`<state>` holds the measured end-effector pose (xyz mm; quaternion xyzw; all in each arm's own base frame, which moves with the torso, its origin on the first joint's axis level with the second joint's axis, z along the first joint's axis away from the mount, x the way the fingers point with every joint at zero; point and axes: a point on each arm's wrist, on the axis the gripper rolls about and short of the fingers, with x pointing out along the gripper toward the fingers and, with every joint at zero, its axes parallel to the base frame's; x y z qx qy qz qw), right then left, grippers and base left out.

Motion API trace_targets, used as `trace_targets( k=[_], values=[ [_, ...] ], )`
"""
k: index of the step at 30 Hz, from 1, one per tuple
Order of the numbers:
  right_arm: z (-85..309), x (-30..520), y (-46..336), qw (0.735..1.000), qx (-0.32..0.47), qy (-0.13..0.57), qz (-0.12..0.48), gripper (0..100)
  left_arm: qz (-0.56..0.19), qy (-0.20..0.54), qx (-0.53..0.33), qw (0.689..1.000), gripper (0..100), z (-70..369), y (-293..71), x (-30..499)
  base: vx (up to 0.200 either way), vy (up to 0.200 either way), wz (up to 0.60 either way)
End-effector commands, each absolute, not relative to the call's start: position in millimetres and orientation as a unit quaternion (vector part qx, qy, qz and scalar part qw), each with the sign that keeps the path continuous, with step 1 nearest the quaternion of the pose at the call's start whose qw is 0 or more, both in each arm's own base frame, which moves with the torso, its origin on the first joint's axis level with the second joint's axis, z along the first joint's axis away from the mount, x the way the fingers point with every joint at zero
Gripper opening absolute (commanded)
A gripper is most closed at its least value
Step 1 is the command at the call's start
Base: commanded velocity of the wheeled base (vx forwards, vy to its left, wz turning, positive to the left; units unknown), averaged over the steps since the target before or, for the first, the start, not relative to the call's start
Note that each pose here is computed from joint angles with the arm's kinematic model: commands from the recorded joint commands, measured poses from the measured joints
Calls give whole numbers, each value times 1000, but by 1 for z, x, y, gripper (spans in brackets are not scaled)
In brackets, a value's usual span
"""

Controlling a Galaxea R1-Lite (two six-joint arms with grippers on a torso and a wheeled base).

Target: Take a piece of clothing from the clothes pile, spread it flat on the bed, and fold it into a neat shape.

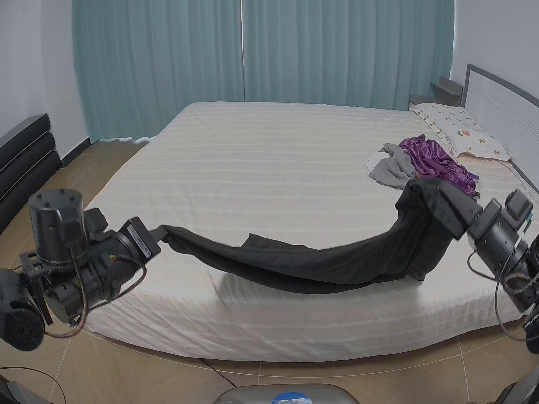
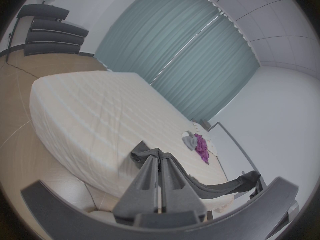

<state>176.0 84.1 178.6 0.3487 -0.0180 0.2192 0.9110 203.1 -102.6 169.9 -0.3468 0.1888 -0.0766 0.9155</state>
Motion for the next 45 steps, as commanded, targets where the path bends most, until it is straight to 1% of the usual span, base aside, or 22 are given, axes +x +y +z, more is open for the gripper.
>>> trace_targets(
  k=[1, 4, 9, 10, 11, 16, 17, 19, 21, 22, 24, 28, 29, 33, 37, 40, 45],
  values=[
    [233, 217, 83, 918, 342, -69, 187, 0, -103, 119, -358, 920, 0, 236, -108, 220, 0, 0, 0],
    [232, 244, 85, 924, 339, -63, 164, 0, -98, 124, -357, 921, 0, 238, -118, 240, 0, 0, 0],
    [219, 300, 81, 934, 333, -61, 111, 0, -82, 129, -355, 922, 0, 240, -133, 288, 0, 0, 0],
    [219, 301, 81, 935, 333, -61, 110, 0, -81, 129, -355, 922, 0, 240, -133, 289, 200, 0, 0],
    [210, 316, 81, 937, 330, -51, 100, 0, -76, 136, -352, 923, 0, 238, -138, 304, 200, 0, 0],
    [191, 347, 76, 941, 327, -43, 80, 0, -63, 153, -347, 923, 0, 221, -149, 340, 200, 0, 0],
    [191, 347, 76, 941, 327, -43, 80, 0, -63, 153, -347, 923, 0, 221, -149, 340, 200, 0, 0],
    [181, 365, 74, 942, 325, -38, 69, 0, -51, 158, -345, 924, 0, 208, -151, 362, 200, 0, 0],
    [178, 371, 74, 943, 324, -37, 67, 0, -48, 153, -347, 924, 0, 207, -149, 370, 200, 0, 0],
    [172, 383, 75, 945, 318, -36, 64, 0, -40, 158, -346, 924, 0, 201, -151, 384, 200, 0, 0],
    [168, 391, 74, 947, 314, -37, 62, 0, -36, 166, -343, 924, 0, 195, -153, 391, 200, 0, 0],
    [154, 414, 80, 950, 304, -36, 63, 0, -18, 190, -336, 922, 0, 164, -157, 419, 200, 0, 0],
    [154, 414, 80, 950, 304, -37, 64, 0, -18, 190, -336, 922, 0, 164, -157, 419, 200, 0, 0],
    [126, 436, 87, 953, 295, -18, 61, 0, 0, 212, -331, 919, 0, 127, -159, 441, 200, 0, 0],
    [93, 449, 91, 959, 280, 8, 53, 0, 9, 223, -330, 917, 0, 100, -163, 452, 0, 0, 0],
    [70, 458, 92, 959, 279, 20, 48, 0, 20, 231, -350, 908, 0, 83, -167, 459, 0, 0, 0],
    [50, 469, 94, 959, 278, 27, 41, 0, 29, 241, -360, 901, 0, 62, -170, 467, 0, 0, 0]
  ],
)
